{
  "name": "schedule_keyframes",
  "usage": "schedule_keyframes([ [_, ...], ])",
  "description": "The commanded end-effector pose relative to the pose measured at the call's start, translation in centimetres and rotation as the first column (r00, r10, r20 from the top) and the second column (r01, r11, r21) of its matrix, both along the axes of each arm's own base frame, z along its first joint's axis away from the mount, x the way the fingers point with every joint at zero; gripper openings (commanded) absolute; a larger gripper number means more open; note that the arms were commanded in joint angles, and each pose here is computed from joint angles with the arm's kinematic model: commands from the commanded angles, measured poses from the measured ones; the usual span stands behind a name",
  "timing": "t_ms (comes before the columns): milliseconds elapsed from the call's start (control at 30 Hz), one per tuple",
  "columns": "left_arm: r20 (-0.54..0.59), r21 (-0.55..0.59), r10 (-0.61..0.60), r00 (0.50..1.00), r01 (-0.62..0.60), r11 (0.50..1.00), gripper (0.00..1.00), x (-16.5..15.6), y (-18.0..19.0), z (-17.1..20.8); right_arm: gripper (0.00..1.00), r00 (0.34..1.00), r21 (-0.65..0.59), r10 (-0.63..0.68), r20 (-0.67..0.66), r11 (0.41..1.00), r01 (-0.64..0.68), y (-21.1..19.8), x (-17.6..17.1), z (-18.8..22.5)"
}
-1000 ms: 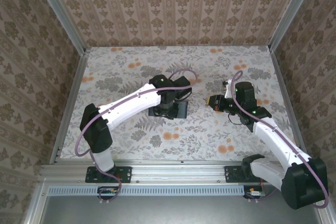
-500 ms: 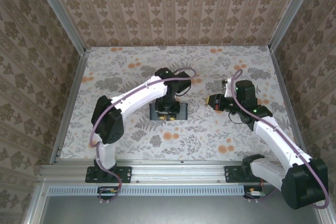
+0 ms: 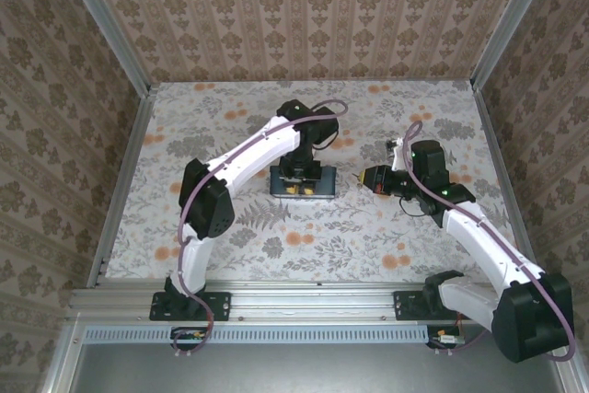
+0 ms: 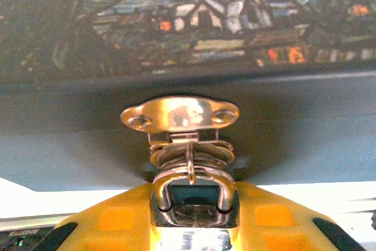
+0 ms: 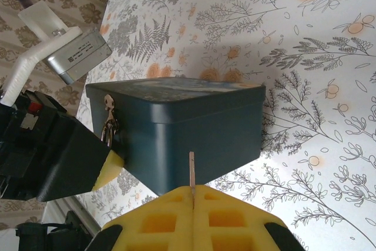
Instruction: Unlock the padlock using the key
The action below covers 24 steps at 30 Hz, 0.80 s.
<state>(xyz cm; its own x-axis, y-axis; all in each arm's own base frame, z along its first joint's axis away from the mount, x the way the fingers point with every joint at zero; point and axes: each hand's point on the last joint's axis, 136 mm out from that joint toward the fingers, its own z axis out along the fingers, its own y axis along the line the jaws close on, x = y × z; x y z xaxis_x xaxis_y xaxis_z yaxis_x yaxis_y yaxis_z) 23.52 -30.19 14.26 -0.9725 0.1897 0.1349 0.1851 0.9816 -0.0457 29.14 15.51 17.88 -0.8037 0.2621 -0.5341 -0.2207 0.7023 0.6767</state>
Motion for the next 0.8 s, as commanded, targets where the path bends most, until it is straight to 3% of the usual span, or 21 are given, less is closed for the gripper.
schedule_keyframes([
  [0, -0.011, 0.027, -0.003, 1.000, 0.003, 1.000, 0.26, 0.3, 1.1, 1.1, 0.00, 0.999, 0.025, 0.035, 0.042, 0.999, -0.036, 0.7, 0.4, 1.4],
  [133, -0.002, 0.036, -0.007, 1.000, 0.007, 0.999, 0.25, 1.1, 1.2, 1.3, 0.00, 0.999, 0.023, 0.038, 0.039, 0.999, -0.039, 0.8, 0.6, 1.3],
  [200, 0.010, 0.025, -0.008, 1.000, 0.007, 1.000, 0.34, 1.6, 1.0, 1.5, 0.00, 0.999, 0.023, 0.040, 0.036, 0.999, -0.041, 0.8, 0.7, 1.3],
  [267, 0.015, 0.017, -0.007, 1.000, 0.006, 1.000, 0.36, 1.9, 0.9, 1.7, 0.00, 0.999, 0.023, 0.040, 0.036, 0.999, -0.041, 0.9, 0.8, 1.3],
  [467, 0.002, 0.005, 0.002, 1.000, -0.002, 1.000, 0.37, 2.4, 0.8, 1.3, 0.00, 0.999, 0.019, 0.044, 0.031, 0.999, -0.045, 0.9, 0.7, 1.3],
  [567, 0.029, -0.012, 0.004, 1.000, -0.004, 1.000, 0.48, 3.2, 0.6, 2.0, 0.00, 0.999, 0.020, 0.045, 0.029, 0.999, -0.045, 0.9, 0.7, 1.3],
  [767, 0.111, -0.136, 0.014, 0.994, 0.001, 0.991, 0.58, 5.0, 0.0, 5.3, 0.00, 0.998, -0.002, 0.062, -0.004, 0.998, -0.062, 1.4, -0.1, 0.4],
])
